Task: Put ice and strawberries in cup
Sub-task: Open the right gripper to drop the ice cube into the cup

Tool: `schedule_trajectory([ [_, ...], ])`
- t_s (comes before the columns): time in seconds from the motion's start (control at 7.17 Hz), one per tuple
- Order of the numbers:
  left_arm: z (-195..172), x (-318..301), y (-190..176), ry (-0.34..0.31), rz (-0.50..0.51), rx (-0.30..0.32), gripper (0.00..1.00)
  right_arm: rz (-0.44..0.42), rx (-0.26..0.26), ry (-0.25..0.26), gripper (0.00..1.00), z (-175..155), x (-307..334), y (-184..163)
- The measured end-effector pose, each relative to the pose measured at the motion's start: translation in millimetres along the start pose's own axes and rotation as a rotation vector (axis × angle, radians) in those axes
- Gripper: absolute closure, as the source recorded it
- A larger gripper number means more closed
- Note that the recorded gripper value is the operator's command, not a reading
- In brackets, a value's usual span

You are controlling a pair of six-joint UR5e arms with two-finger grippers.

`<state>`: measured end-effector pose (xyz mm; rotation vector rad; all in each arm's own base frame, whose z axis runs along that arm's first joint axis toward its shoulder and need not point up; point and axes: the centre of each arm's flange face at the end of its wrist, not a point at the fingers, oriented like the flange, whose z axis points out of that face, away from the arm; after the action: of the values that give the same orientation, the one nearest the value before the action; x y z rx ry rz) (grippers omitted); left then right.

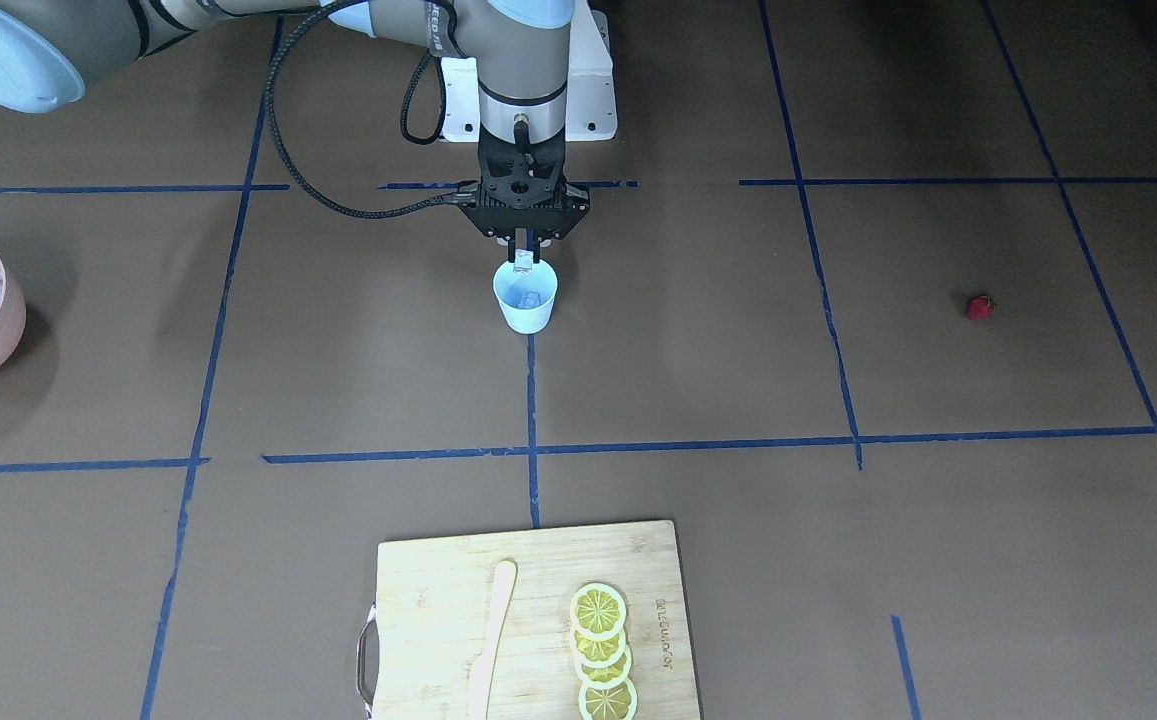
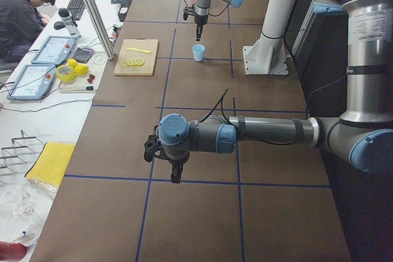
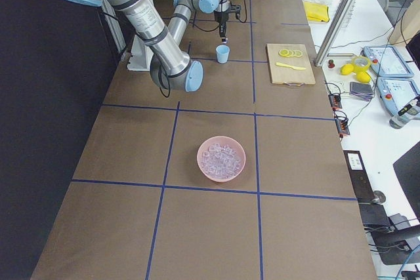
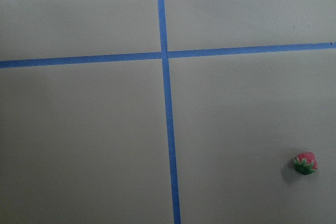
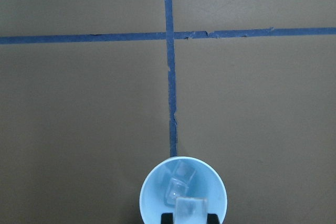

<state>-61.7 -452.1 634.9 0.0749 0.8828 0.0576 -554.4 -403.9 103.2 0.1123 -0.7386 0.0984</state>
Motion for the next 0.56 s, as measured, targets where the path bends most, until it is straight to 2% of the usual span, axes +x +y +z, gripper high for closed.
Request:
schedule_trajectory([
  [0.56, 0.5, 0.0, 0.0, 0.0, 0.0, -0.001, 0.0, -0.012, -0.006, 0.0, 0.01, 2.8, -0.4, 4.6],
])
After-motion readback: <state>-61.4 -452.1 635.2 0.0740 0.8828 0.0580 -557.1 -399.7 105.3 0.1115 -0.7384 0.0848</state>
